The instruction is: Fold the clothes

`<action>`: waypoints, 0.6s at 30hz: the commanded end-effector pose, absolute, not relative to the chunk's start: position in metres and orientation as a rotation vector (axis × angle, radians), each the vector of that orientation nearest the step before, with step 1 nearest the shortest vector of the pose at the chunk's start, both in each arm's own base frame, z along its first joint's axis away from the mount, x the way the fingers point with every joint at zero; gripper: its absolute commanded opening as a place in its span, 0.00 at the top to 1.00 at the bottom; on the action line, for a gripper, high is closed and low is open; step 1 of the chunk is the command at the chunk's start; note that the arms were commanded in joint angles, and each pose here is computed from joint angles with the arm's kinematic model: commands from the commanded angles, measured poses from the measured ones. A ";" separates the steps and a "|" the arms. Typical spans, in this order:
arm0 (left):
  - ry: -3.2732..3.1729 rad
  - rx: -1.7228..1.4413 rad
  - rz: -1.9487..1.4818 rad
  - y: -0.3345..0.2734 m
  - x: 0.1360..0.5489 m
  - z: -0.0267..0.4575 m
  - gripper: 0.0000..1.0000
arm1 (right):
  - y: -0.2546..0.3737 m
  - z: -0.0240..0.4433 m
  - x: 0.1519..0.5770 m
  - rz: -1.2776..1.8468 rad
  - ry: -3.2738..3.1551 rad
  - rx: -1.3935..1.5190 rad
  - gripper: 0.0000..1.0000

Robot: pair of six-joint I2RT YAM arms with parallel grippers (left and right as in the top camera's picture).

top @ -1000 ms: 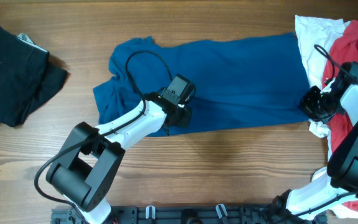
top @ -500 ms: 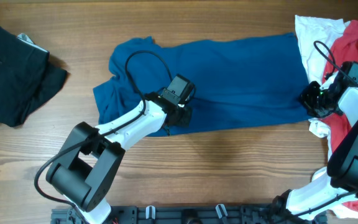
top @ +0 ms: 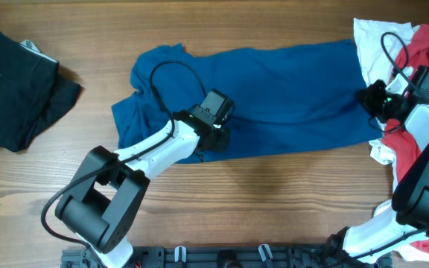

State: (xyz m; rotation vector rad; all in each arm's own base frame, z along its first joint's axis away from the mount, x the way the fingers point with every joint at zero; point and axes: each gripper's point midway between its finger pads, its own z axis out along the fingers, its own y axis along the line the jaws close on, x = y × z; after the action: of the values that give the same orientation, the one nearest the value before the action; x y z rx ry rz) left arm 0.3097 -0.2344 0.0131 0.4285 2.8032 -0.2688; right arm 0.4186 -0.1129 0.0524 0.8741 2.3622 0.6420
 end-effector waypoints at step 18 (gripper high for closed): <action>2.880 0.340 -0.143 -0.214 0.299 0.003 0.83 | -0.147 -0.021 0.277 -0.070 2.752 1.348 0.63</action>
State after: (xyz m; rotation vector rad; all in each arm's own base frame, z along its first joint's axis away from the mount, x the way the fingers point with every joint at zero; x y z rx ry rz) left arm 0.3009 -0.2268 0.0092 0.4272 2.8493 -0.2331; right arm 0.3189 -0.1370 0.0005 1.2869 2.6698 0.1491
